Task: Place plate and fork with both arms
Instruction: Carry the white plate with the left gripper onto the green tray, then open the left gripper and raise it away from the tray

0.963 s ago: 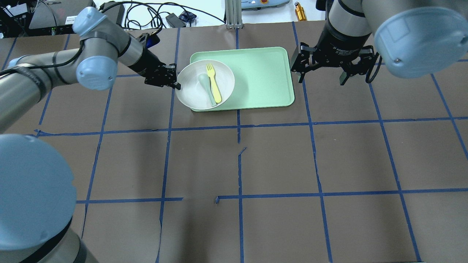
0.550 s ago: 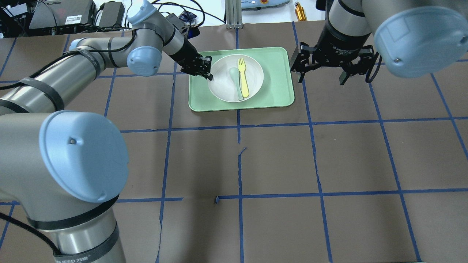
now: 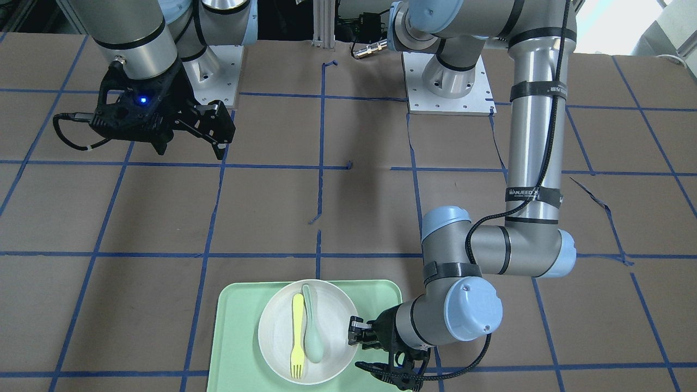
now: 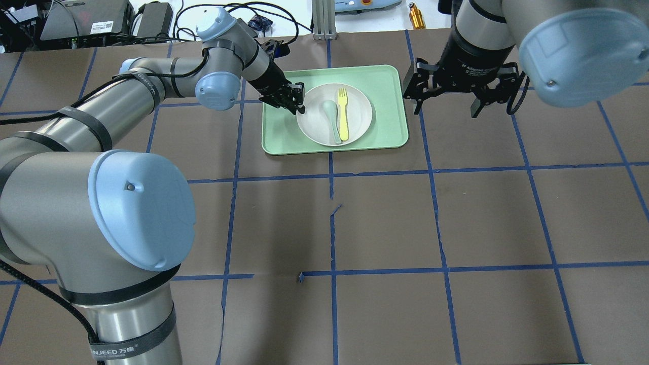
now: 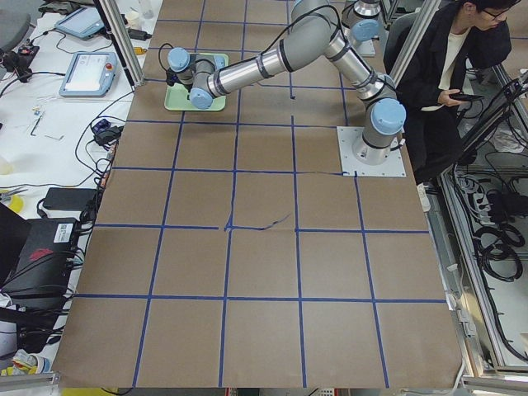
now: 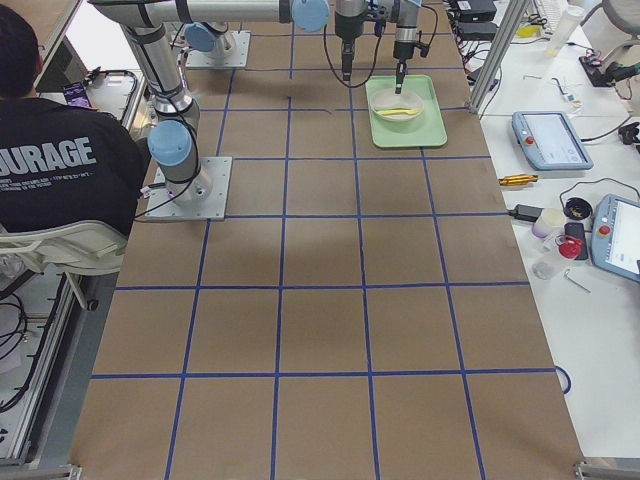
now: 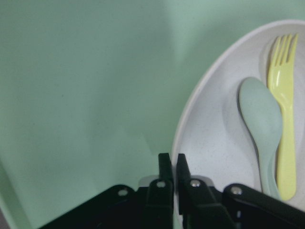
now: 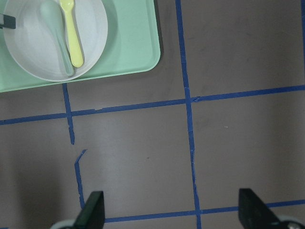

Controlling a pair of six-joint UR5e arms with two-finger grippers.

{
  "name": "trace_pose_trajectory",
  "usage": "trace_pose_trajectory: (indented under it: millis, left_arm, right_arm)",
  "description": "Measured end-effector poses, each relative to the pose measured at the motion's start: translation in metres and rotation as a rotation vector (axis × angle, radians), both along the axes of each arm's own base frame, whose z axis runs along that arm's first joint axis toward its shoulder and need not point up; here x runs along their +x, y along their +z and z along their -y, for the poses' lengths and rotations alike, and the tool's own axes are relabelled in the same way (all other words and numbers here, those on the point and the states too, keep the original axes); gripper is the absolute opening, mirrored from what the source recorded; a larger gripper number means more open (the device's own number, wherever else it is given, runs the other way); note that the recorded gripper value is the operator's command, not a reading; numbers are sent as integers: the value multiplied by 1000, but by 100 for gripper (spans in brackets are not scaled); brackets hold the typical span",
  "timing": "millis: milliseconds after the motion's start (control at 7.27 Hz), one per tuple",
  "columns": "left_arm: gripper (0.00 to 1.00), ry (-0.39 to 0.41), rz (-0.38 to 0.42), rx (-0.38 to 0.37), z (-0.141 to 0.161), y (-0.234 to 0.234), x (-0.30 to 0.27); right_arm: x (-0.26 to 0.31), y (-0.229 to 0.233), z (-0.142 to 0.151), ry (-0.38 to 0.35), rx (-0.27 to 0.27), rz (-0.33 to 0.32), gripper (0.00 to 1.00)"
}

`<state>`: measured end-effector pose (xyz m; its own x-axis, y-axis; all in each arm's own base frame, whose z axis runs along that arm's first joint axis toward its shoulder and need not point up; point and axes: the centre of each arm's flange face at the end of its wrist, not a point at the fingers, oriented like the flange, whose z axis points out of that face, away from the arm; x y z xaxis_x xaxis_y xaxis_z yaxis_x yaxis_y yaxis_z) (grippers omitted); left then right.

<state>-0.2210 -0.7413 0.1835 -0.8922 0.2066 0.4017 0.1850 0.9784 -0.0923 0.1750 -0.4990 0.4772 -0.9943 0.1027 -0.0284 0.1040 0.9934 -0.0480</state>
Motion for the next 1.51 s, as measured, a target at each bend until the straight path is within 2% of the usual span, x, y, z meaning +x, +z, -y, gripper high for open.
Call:
trace_pose_trajectory:
  millis: [138, 413, 688, 826, 1101, 1239, 1514]
  left_arm:
    - [100, 8, 35, -9, -5, 22, 6]
    - [100, 24, 108, 32, -35, 78, 24]
    - [100, 42, 271, 39, -95, 160, 45]
    - [100, 87, 323, 41, -126, 203, 50]
    - [100, 205, 370, 34, -179, 269, 54]
    - [100, 231, 375, 31, -197, 285, 55]
    - [100, 251, 379, 42, -214, 288, 55]
  right_arm:
    - [0, 0, 0, 0, 1, 0, 100]
    - [0, -1, 0, 0, 4, 0, 100]
    - [0, -1, 0, -1, 4, 0, 100]
    - [0, -1, -1, -1, 5, 0, 100]
    - [-1, -3, -1, 1, 8, -7, 100]
    - [-1, -5, -1, 4, 11, -11, 100]
    - [-1, -7, -1, 5, 7, -14, 100]
